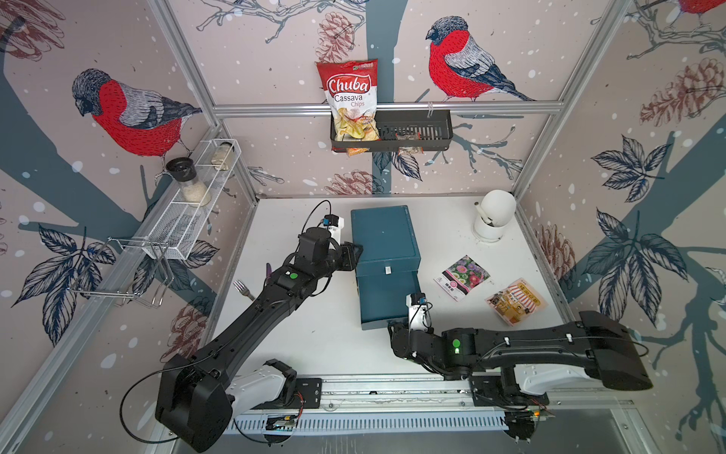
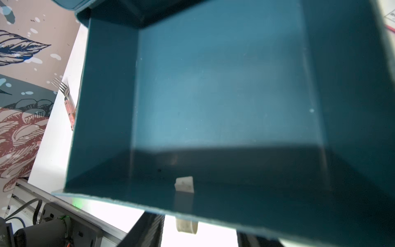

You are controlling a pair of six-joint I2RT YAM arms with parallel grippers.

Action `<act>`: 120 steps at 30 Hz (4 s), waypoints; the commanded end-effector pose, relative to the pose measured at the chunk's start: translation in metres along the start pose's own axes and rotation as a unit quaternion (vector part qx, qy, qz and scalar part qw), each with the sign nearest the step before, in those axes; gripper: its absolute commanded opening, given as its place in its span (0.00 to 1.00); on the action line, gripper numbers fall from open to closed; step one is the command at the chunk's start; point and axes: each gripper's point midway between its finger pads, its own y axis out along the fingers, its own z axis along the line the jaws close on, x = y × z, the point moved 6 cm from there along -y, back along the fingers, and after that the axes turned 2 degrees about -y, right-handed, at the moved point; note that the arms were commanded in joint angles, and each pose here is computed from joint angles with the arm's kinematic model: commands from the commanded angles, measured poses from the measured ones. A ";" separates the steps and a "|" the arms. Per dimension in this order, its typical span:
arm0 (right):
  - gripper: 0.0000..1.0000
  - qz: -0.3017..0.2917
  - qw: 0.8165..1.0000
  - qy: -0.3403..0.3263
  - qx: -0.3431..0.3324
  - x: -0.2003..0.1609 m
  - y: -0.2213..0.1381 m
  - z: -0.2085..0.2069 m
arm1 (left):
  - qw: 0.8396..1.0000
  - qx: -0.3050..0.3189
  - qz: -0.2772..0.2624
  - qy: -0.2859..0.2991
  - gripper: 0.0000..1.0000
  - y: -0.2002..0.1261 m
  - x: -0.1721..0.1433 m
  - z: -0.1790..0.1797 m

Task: Take the seed bags out of the drawer
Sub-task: Close the drawer in the storage box, then open the drawer in the storage box.

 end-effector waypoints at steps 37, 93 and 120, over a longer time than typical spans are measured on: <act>0.47 -0.176 0.984 0.000 -0.009 0.096 0.068 -0.014 | 0.995 0.002 0.103 0.012 0.37 0.006 -0.047 0.011; 0.67 -0.212 0.973 0.065 0.059 0.038 -0.037 -0.060 | 0.996 0.063 -0.050 -0.026 0.52 -0.036 -0.047 -0.025; 0.73 -0.220 0.961 0.156 0.063 0.043 -0.026 -0.092 | 0.975 0.160 -0.154 0.018 0.61 -0.034 -0.135 0.002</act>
